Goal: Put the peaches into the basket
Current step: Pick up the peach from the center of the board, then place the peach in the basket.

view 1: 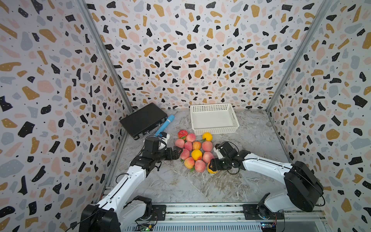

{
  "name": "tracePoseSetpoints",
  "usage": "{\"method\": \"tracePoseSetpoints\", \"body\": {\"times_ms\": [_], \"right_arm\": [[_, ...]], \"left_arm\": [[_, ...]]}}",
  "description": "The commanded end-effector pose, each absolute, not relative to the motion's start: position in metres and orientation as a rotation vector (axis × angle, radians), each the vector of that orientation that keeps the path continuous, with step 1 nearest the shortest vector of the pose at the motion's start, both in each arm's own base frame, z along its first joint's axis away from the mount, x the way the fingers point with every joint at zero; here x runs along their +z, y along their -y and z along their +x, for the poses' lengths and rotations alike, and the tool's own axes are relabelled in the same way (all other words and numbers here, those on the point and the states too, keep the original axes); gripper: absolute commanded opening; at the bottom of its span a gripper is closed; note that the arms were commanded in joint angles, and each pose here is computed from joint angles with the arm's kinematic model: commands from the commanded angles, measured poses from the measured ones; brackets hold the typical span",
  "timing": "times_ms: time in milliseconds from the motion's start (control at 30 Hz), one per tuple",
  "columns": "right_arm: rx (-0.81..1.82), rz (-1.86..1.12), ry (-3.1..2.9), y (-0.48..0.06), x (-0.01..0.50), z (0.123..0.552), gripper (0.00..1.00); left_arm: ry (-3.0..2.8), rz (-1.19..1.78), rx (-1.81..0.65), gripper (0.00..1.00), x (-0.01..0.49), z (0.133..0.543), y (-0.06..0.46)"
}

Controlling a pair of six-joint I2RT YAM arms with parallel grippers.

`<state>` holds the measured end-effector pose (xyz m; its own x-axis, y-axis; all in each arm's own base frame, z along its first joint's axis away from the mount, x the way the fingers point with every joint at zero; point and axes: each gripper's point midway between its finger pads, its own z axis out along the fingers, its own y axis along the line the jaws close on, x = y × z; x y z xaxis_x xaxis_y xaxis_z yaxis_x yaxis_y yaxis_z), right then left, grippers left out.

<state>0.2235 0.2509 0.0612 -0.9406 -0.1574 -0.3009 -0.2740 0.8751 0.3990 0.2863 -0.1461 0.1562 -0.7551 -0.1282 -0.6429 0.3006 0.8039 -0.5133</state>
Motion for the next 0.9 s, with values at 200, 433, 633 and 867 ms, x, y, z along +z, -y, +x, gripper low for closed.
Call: {"method": "tracePoseSetpoints", "body": {"times_ms": [200,433,633,867], "right_arm": [[0.553,-0.347,-2.713,-0.240,0.092,0.233,0.60],[0.421,-0.408,-2.642,-0.220,0.132,0.244,0.57],[0.335,-0.346,-2.550,-0.199,0.169,0.288,0.57],[0.182,-0.212,-2.411,-0.167,0.215,0.383,0.56]], "left_arm": [[-2.273,0.156,-0.803,0.97,0.168,0.289,0.149],[-2.283,0.145,-0.788,0.97,0.167,0.289,0.146],[-2.285,0.143,-0.795,0.98,0.167,0.288,0.147],[-2.293,0.133,-0.811,0.98,0.166,0.285,0.148]]}}
